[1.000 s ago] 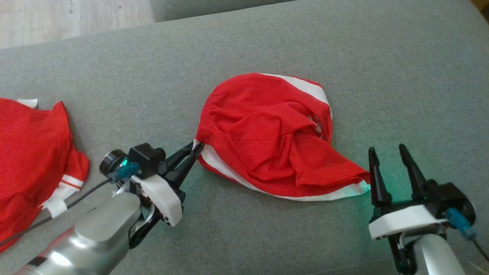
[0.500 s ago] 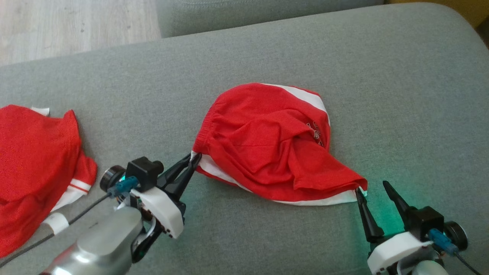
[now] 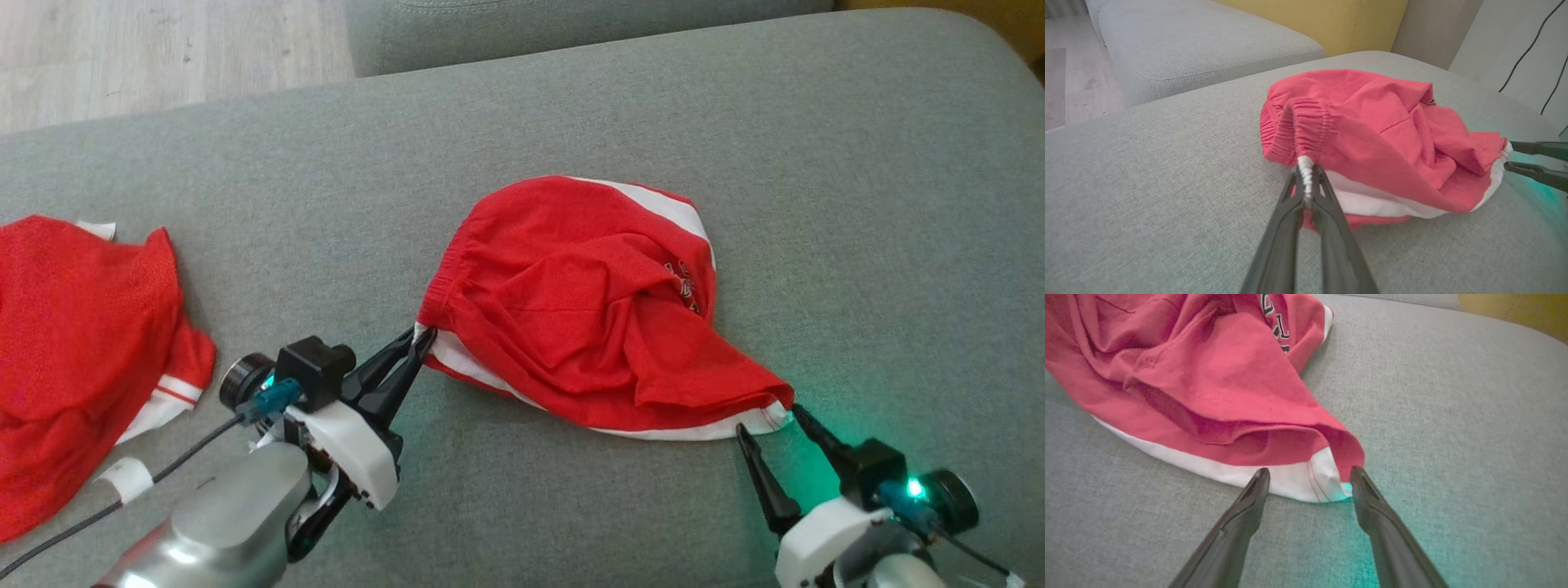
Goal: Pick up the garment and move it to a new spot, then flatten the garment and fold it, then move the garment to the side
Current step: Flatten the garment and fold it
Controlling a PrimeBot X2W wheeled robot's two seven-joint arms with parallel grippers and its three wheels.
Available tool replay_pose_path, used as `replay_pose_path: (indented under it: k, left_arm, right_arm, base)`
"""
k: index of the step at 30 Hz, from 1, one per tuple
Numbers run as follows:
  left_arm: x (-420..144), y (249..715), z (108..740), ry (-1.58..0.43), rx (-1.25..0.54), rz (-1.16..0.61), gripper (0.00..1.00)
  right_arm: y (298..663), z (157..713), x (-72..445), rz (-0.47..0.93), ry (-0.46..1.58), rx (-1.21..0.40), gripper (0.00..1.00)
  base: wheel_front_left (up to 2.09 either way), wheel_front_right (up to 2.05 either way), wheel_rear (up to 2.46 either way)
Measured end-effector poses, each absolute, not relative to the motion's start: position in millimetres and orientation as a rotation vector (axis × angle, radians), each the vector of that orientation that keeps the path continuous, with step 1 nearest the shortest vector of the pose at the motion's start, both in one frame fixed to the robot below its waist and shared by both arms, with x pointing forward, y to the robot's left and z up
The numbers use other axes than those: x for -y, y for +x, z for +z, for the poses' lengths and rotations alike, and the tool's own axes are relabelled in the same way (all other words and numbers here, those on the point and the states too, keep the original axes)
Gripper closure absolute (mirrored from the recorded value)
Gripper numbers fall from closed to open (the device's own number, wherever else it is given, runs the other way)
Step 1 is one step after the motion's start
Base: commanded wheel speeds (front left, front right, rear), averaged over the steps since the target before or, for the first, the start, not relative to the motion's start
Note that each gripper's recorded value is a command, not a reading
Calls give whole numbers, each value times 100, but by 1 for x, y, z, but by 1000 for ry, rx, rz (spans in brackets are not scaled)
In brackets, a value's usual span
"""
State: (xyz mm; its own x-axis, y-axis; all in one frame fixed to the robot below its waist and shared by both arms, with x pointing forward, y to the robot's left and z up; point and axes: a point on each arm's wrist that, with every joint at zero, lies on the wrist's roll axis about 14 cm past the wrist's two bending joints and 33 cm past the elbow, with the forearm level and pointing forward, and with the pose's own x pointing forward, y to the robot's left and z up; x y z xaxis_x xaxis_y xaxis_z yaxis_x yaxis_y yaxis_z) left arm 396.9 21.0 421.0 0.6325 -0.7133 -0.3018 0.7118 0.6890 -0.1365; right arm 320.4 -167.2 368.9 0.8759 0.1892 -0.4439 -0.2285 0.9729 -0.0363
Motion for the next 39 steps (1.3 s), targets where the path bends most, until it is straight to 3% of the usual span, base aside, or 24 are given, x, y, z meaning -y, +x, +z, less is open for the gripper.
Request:
replay_pose_path:
  k: [19, 20, 21, 22, 32, 39]
  left_arm:
    - [-24, 395, 415, -10, -362, -811, 100]
    - [-25, 395, 415, -11, -364, -810, 100]
    - [-25, 396, 414, -11, -366, -808, 100]
    - [-26, 396, 413, -11, -367, -806, 100]
    - [-28, 396, 418, 6, -357, -800, 100]
    - [-29, 397, 431, 27, -321, -799, 100]
  right_arm:
    - [332, 365, 163, 240, -103, -466, 0]
    - [332, 364, 163, 241, -103, -468, 19]
    - [332, 363, 162, 243, -103, -473, 63]
    - [332, 362, 162, 243, -103, -477, 100]
    - [332, 366, 167, 235, -107, -469, 100]
    - [340, 397, 156, 250, -41, -376, 100]
  base:
    - [0, 0, 0]
    - [0, 0, 0]
    - [0, 0, 0]
    - [0, 0, 0]
    - [0, 0, 0]
    - [0, 0, 0]
